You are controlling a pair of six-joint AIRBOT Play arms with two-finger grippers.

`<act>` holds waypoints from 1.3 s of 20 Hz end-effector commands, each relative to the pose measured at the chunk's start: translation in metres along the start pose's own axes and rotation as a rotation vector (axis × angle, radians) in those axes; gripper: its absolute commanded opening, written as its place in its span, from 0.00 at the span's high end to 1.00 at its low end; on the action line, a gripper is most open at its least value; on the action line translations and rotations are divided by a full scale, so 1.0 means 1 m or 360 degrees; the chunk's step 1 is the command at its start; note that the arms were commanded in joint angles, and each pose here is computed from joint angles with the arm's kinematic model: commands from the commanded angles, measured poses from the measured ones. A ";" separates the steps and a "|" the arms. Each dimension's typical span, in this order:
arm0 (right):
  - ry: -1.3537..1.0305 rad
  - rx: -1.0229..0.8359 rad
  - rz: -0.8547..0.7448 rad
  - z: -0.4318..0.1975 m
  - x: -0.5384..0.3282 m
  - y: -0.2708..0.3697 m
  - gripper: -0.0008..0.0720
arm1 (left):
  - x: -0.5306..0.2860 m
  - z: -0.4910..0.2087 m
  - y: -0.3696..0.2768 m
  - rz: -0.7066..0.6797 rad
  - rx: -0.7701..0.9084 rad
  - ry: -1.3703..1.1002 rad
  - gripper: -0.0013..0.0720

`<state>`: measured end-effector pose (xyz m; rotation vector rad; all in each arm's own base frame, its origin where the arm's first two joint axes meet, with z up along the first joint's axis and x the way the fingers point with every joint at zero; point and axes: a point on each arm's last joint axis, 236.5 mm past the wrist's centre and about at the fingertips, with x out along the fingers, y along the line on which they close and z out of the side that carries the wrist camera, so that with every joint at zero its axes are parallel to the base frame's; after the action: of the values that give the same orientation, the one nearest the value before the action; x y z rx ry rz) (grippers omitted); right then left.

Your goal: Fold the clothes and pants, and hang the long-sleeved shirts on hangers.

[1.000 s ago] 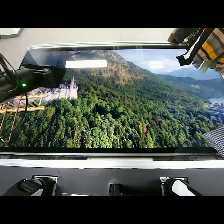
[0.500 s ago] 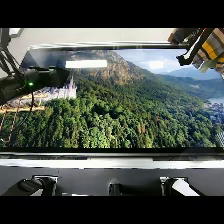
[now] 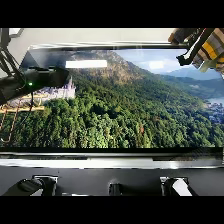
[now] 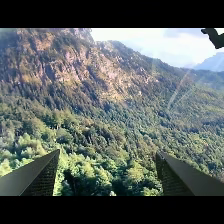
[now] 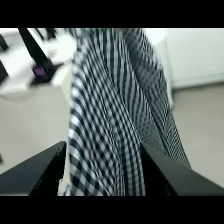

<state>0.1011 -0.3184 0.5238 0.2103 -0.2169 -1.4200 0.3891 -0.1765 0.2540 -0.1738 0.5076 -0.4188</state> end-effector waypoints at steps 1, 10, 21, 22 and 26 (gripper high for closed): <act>-0.0320 0.0253 0.0471 0.073 -0.075 0.032 0.25 | -0.007 -0.006 0.004 0.0031 0.0030 0.0044 0.03; 0.0707 -0.0304 0.2176 -0.123 -0.204 0.259 0.94 | -0.020 -0.036 0.037 0.0248 0.0180 0.0263 0.94; 0.1546 -0.1879 0.2517 -0.412 -0.386 0.176 0.94 | -0.050 -0.089 0.124 0.0593 0.0083 0.0394 0.94; 0.1556 -0.1886 0.2519 -0.414 -0.387 0.174 0.94 | -0.051 -0.089 0.128 0.0610 0.0072 0.0391 0.94; 0.1565 -0.1895 0.2519 -0.414 -0.387 0.173 0.76 | -0.052 -0.088 0.132 0.0625 0.0060 0.0389 0.94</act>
<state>0.3326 0.0912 0.1726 -0.2415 1.0337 0.3653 0.3495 -0.0472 0.1680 0.0211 0.7524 -0.0825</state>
